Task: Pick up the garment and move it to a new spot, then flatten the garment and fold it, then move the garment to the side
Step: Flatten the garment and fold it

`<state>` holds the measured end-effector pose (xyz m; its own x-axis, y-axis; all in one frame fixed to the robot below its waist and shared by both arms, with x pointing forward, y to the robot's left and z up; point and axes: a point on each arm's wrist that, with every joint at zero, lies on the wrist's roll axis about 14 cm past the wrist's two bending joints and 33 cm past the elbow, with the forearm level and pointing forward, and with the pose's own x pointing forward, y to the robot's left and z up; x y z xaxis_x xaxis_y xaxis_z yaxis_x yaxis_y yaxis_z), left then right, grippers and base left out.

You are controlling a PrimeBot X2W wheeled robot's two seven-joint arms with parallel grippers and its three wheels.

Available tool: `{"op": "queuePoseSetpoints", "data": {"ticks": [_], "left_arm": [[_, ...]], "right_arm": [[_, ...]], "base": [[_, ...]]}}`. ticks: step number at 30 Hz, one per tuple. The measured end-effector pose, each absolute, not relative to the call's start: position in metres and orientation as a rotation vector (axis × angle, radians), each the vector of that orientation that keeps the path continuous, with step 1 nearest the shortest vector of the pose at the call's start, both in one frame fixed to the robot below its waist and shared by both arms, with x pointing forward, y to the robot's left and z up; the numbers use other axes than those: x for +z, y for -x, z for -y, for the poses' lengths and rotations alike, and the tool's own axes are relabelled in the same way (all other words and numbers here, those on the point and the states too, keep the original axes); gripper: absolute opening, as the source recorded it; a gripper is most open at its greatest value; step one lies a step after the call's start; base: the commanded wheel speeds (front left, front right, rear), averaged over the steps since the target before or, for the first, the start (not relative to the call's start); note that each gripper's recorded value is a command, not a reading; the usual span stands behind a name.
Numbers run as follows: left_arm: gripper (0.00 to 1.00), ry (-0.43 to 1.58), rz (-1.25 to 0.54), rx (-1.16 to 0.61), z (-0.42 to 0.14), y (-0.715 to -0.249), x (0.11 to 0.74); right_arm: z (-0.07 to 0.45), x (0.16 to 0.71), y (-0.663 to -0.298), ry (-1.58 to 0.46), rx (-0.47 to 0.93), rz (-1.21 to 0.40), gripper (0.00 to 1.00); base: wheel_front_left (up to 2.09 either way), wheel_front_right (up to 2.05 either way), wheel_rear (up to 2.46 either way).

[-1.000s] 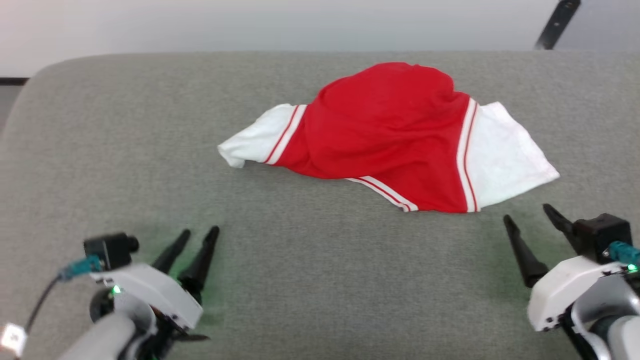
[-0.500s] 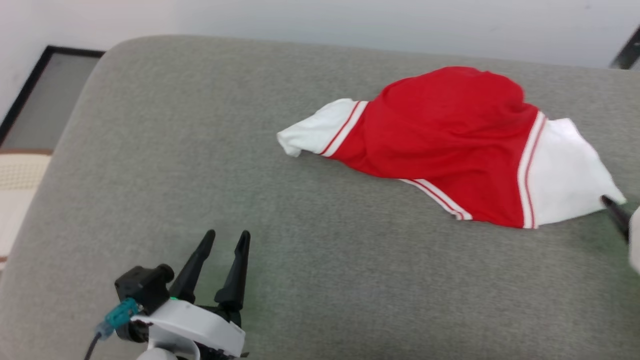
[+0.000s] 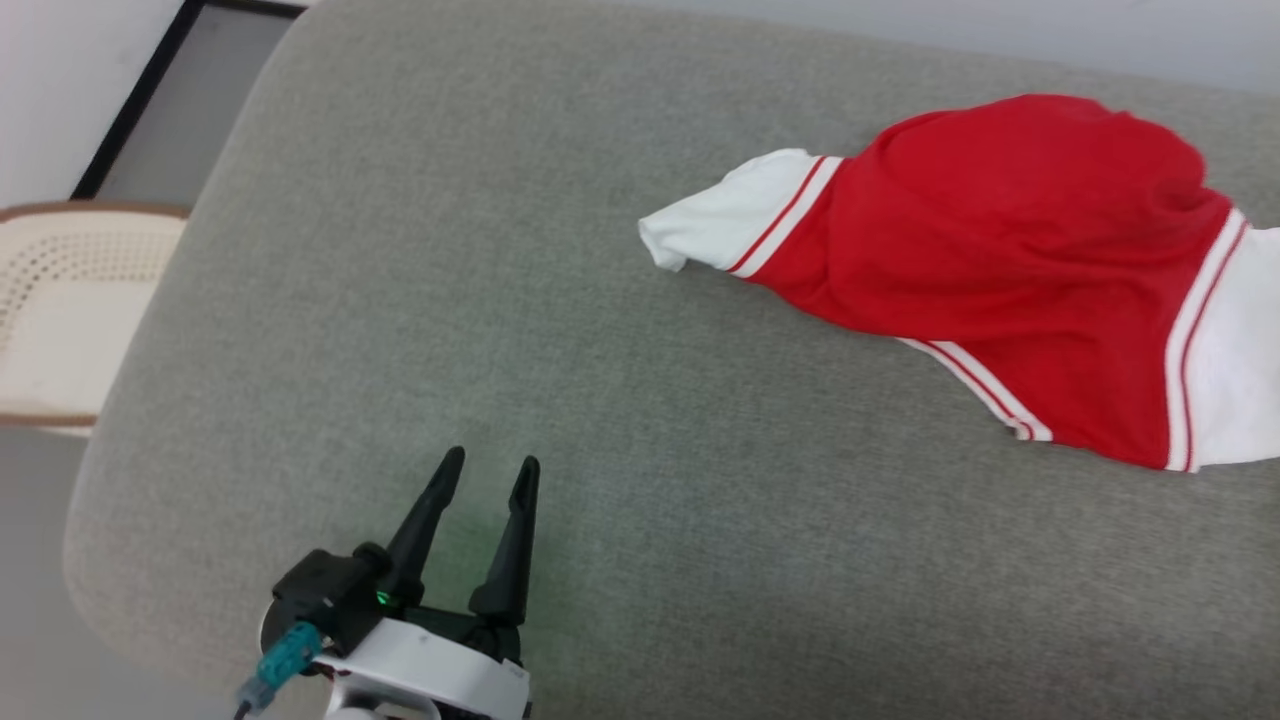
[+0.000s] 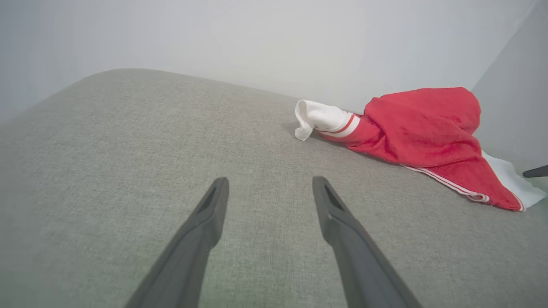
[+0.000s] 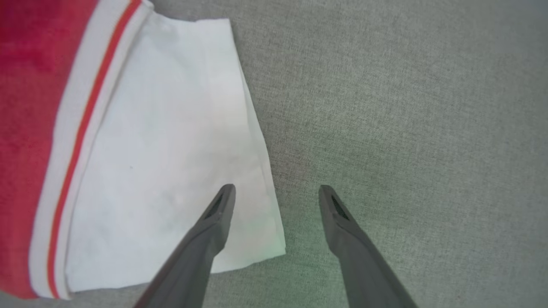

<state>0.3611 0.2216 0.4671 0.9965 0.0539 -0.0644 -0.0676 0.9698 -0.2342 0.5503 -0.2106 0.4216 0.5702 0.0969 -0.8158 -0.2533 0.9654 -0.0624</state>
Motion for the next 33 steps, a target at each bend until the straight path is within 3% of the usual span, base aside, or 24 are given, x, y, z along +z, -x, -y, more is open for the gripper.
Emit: {"op": "queuePoseSetpoints", "data": {"ticks": [10, 11, 12, 13, 22, 28, 33], "left_arm": [[1.00, 0.210, -0.089, 0.118, -0.238, -0.359, 0.454], [1.00, 0.208, -0.088, 0.119, -0.239, -0.359, 0.454], [1.00, 0.207, -0.088, 0.121, -0.240, -0.360, 0.454], [1.00, 0.201, -0.089, 0.119, -0.240, -0.360, 0.454], [1.00, 0.092, -0.024, 0.012, -0.242, -0.389, 0.480], [1.00, 0.096, 0.019, -0.120, -0.240, -0.446, 0.522], [1.00, 0.153, -0.054, -0.210, -0.228, -0.497, 0.537]], "right_arm": [[0.201, 0.385, -0.568, 0.162, 0.200, -0.991, 1.00], [0.200, 0.384, -0.569, 0.162, 0.202, -0.993, 0.50], [0.199, 0.382, -0.569, 0.160, 0.202, -0.996, 0.19], [0.199, 0.382, -0.569, 0.158, 0.203, -0.999, 0.00], [0.188, 0.383, -0.561, 0.129, 0.231, -0.995, 0.00], [0.186, 0.387, -0.558, 0.124, 0.241, -0.981, 0.00], [0.188, 0.387, -0.558, 0.119, 0.245, -0.981, 0.00]], "base": [[0.00, 0.00, 0.00], [0.00, 0.00, 0.00], [0.00, 0.00, 0.00], [0.00, 0.00, 0.00], [0.00, 0.00, 0.00], [0.00, 0.00, 0.00], [0.00, 0.00, 0.00]]}}
